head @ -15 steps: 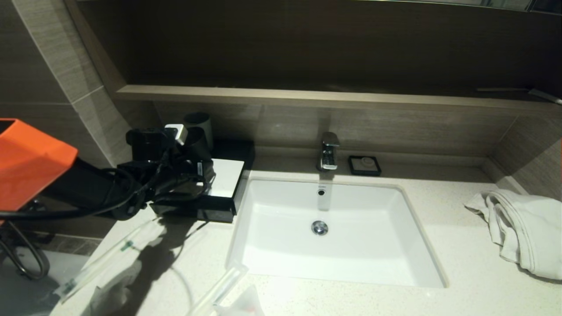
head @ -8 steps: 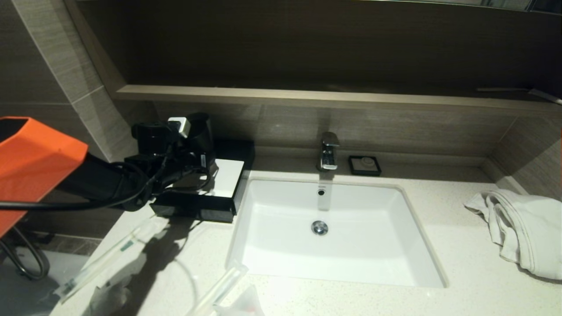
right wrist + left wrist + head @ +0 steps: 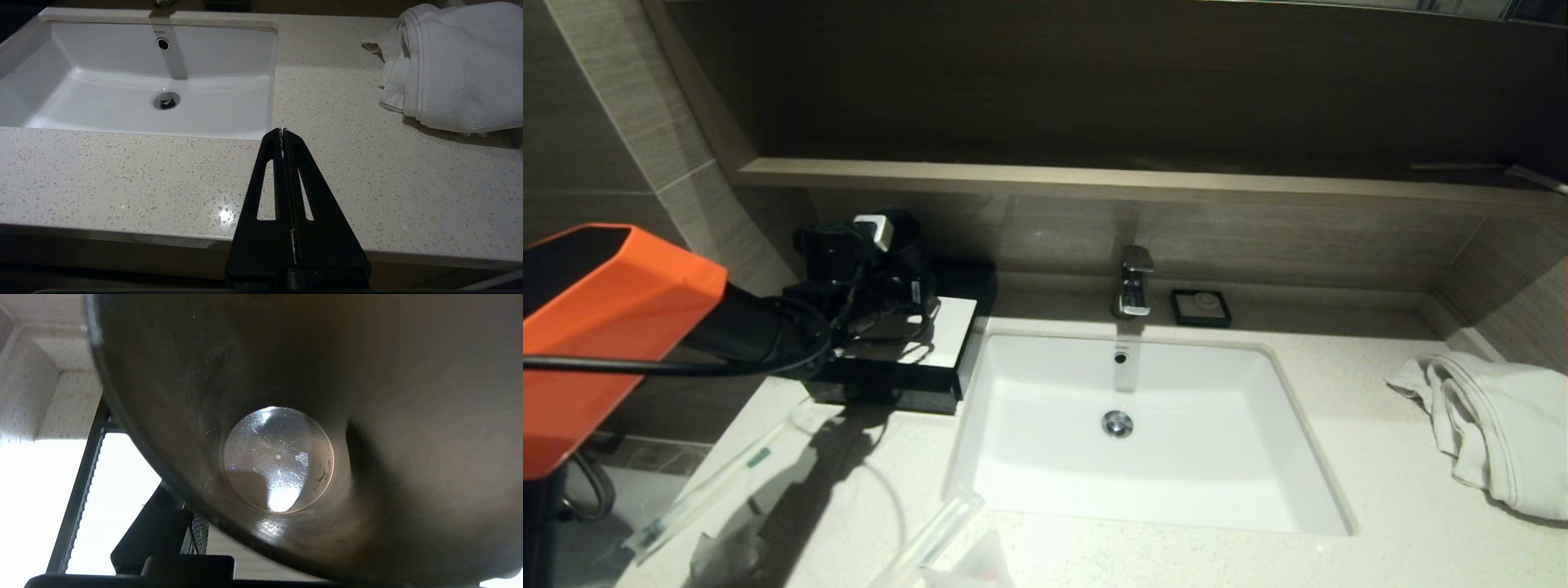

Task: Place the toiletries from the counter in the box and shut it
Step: Place the cup on the storage box

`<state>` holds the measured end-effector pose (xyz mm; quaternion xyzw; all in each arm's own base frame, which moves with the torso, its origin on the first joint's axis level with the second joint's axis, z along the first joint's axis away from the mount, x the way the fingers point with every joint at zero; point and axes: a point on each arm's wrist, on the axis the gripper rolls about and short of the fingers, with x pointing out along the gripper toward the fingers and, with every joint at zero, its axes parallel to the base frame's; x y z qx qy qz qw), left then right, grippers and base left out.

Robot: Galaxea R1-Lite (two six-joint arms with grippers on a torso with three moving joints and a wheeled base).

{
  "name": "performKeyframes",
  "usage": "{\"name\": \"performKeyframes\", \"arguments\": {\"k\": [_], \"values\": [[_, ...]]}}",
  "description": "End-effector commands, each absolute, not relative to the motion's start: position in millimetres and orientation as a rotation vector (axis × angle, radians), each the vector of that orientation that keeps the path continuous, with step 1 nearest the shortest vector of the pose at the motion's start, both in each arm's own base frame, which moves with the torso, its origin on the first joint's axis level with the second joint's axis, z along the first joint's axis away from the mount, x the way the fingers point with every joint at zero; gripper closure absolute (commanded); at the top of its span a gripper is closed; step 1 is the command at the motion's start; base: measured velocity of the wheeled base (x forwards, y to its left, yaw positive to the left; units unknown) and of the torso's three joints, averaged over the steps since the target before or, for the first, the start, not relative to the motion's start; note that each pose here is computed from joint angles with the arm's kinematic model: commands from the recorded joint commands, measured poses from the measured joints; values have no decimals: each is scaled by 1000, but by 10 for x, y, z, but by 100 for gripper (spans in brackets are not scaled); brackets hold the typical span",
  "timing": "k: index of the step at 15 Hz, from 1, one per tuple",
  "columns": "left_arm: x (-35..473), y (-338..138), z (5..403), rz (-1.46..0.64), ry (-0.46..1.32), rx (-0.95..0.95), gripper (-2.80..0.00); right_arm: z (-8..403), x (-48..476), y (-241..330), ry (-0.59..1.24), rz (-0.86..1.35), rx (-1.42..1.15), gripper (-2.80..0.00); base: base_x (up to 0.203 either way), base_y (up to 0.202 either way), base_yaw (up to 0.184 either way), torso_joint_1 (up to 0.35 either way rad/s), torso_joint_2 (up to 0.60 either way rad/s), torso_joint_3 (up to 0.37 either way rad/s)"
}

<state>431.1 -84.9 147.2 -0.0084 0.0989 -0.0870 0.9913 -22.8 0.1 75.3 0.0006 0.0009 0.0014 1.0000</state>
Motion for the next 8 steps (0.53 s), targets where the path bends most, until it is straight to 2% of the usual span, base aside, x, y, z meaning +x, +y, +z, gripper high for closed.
{"name": "performKeyframes", "arguments": {"k": [1, 8], "values": [[4356, -863, 1444, -175, 196, -18, 0, 753, -228, 1, 2, 3, 2, 0, 0, 0, 0, 0, 0, 0], [4447, -1007, 1465, -203, 184, -17, 0, 753, -228, 1, 2, 3, 2, 0, 0, 0, 0, 0, 0, 0]]}}
